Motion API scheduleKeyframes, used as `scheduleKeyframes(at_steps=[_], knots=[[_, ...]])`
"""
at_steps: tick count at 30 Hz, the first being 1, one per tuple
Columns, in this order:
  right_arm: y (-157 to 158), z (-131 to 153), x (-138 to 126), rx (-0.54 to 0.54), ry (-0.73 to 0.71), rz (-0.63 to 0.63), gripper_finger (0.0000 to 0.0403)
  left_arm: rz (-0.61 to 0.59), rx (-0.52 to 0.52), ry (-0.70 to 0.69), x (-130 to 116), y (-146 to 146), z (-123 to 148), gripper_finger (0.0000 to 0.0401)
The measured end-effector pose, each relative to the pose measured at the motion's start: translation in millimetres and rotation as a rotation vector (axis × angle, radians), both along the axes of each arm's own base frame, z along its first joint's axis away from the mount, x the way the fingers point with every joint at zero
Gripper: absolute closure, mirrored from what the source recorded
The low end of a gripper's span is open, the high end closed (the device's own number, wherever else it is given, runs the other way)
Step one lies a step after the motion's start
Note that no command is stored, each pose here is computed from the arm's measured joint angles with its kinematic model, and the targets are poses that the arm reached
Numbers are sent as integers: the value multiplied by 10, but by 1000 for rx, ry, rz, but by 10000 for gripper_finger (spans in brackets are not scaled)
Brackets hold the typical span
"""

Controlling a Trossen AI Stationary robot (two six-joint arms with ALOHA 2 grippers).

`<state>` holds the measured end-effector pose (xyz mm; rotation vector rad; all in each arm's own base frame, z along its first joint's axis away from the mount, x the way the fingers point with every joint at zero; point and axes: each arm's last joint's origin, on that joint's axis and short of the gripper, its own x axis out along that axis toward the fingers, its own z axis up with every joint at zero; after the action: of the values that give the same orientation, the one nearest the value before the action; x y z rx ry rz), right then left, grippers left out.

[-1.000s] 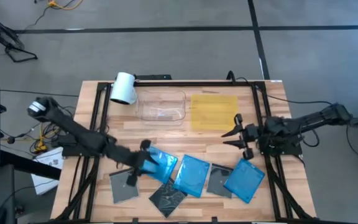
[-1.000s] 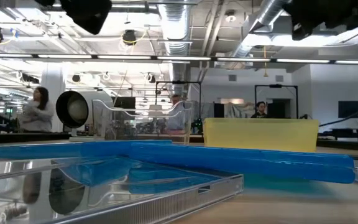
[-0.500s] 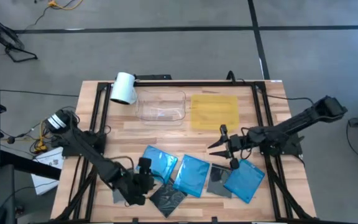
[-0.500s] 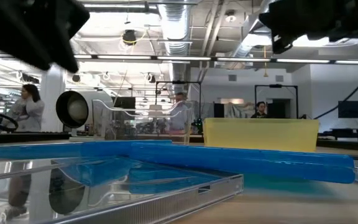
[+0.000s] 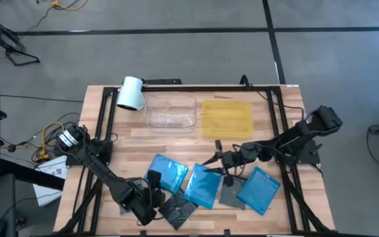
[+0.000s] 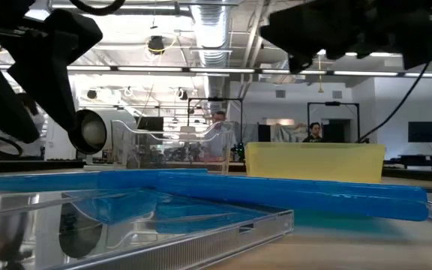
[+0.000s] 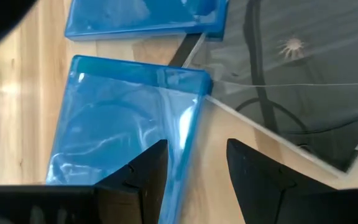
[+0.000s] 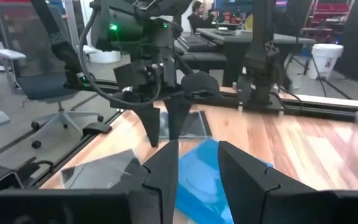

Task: Pick & place jewel cases by type
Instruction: Put the left blue CD case into the transparent bin

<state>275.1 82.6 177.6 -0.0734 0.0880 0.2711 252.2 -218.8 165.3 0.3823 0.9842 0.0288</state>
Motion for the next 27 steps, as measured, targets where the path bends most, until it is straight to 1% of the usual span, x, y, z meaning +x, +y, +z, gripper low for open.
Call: scheduleKeyframes(at_steps=[2, 6, 11, 16, 19, 22, 27], knots=[[-12, -46, 72, 12, 25, -11, 295, 6, 11, 3, -14, 10, -24, 241], [-33, -155, 227, 49, 76, -35, 295, 7, 64, 58, -43, -2, -187, 241], [-62, -284, 390, 59, 144, -10, 295, 16, 108, 81, -47, -42, -372, 241], [-65, -326, 486, 62, 157, 7, 295, 24, 145, 45, -62, -57, -378, 241], [-78, -352, 502, 57, 201, -1, 295, 23, 156, 61, -75, -45, -381, 241], [-114, -350, 535, 81, 237, -24, 295, 23, 170, 64, -81, -37, -382, 241], [-158, -313, 591, 125, 252, -51, 295, 26, 203, 76, -98, -12, -383, 241]])
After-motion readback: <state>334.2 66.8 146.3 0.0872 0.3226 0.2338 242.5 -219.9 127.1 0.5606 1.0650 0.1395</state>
